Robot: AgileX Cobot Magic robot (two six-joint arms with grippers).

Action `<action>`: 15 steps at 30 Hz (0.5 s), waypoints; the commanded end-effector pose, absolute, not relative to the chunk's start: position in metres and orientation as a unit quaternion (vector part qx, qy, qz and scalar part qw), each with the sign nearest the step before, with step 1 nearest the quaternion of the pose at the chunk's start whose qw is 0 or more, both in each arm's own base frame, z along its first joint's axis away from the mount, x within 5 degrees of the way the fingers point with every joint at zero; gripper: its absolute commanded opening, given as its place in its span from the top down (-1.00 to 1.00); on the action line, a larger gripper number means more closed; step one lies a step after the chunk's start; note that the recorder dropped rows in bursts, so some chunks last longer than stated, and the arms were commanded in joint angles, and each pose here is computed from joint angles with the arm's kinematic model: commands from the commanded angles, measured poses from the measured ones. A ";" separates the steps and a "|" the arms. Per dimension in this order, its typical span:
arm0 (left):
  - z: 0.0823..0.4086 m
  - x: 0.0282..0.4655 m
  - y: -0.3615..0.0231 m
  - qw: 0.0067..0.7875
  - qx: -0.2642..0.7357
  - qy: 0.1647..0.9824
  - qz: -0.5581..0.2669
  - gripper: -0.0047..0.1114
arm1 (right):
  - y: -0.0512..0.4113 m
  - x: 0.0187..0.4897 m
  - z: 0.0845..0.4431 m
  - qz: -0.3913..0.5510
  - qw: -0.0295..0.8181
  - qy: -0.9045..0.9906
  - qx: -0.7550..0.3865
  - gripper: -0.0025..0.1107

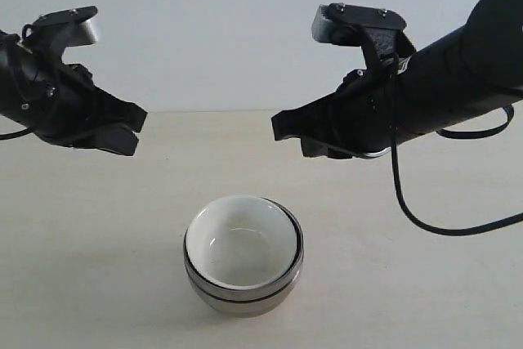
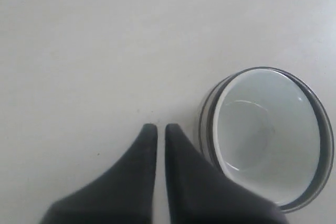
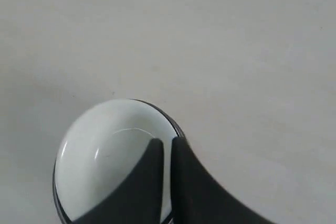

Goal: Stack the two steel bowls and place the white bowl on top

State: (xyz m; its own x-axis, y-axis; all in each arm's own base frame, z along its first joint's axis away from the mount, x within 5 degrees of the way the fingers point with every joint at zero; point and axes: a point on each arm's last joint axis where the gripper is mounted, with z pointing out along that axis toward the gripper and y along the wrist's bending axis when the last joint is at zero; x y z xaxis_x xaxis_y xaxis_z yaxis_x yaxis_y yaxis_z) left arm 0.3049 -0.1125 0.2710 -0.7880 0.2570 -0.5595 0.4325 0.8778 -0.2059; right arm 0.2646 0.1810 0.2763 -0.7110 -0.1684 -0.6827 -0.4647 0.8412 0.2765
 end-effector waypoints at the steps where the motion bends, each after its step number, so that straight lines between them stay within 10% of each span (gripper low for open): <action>1: 0.262 0.300 -0.112 0.276 0.158 0.932 -0.173 0.85 | 0.177 0.264 0.278 0.217 0.341 0.898 -0.175 0.96; 15: 0.223 0.300 -0.148 0.244 0.231 0.915 -0.225 0.85 | 0.174 0.259 0.258 0.206 0.324 0.907 -0.172 0.96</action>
